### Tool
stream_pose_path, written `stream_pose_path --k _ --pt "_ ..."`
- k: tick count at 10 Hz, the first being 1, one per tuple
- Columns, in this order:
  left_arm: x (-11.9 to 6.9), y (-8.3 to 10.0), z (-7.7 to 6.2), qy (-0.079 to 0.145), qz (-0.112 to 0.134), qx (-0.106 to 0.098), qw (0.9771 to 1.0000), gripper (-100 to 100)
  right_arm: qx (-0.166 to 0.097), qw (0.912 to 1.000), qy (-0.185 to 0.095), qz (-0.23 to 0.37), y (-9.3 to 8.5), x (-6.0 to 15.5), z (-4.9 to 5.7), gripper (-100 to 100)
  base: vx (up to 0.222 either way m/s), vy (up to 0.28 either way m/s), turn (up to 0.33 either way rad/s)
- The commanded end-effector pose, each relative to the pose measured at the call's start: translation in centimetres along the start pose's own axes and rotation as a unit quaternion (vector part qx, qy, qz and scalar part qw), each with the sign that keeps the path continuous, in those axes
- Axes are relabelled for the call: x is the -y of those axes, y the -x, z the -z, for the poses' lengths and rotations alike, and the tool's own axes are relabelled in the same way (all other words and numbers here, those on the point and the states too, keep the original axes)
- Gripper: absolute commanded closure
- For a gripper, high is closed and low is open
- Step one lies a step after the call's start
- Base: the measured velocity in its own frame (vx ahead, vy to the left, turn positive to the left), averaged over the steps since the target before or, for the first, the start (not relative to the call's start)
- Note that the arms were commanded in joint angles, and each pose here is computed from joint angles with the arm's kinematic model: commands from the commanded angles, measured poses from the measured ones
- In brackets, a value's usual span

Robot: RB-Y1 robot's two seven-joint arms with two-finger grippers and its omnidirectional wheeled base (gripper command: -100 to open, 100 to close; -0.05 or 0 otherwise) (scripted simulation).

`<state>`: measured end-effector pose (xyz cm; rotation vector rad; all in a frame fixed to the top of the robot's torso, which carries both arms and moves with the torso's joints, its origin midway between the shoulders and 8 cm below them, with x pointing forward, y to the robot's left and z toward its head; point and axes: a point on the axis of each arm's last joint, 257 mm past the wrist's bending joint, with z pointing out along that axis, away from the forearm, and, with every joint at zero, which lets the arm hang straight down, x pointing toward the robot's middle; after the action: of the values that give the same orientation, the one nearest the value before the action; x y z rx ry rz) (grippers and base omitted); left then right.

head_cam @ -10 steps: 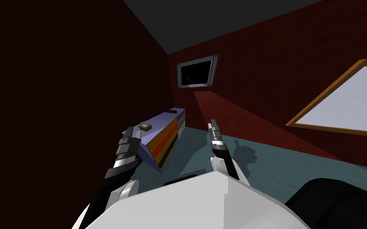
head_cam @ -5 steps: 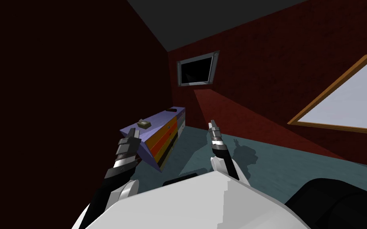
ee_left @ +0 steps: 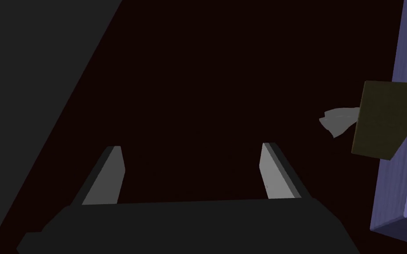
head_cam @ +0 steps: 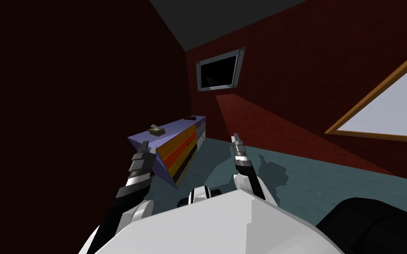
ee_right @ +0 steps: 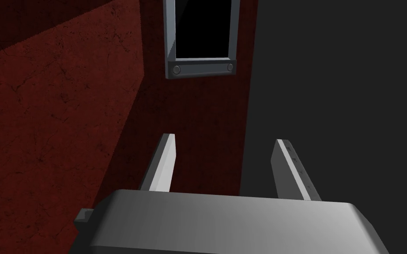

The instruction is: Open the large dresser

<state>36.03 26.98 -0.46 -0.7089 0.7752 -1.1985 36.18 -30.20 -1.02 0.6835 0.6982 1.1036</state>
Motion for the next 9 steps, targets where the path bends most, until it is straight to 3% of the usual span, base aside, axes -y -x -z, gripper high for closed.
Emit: stream_pose_path --k 1,4,9 --pt "-1.1 -0.1 0.2 0.008 -0.012 -0.019 0.9997 -100 0.000 1.0000 0.000 0.000 0.0 0.0 0.0 0 0.081 -0.047 0.048" --pt "-3.9 0.8 0.7 0.033 -0.026 -0.029 0.9987 -100 0.000 1.0000 0.000 0.000 0.0 0.0 0.0 0 0.180 -0.138 0.106" --pt "-7.9 3.0 1.7 0.070 -0.036 -0.021 0.9967 -100 0.000 1.0000 0.000 0.000 0.0 0.0 0.0 0 0.167 -0.109 0.083"
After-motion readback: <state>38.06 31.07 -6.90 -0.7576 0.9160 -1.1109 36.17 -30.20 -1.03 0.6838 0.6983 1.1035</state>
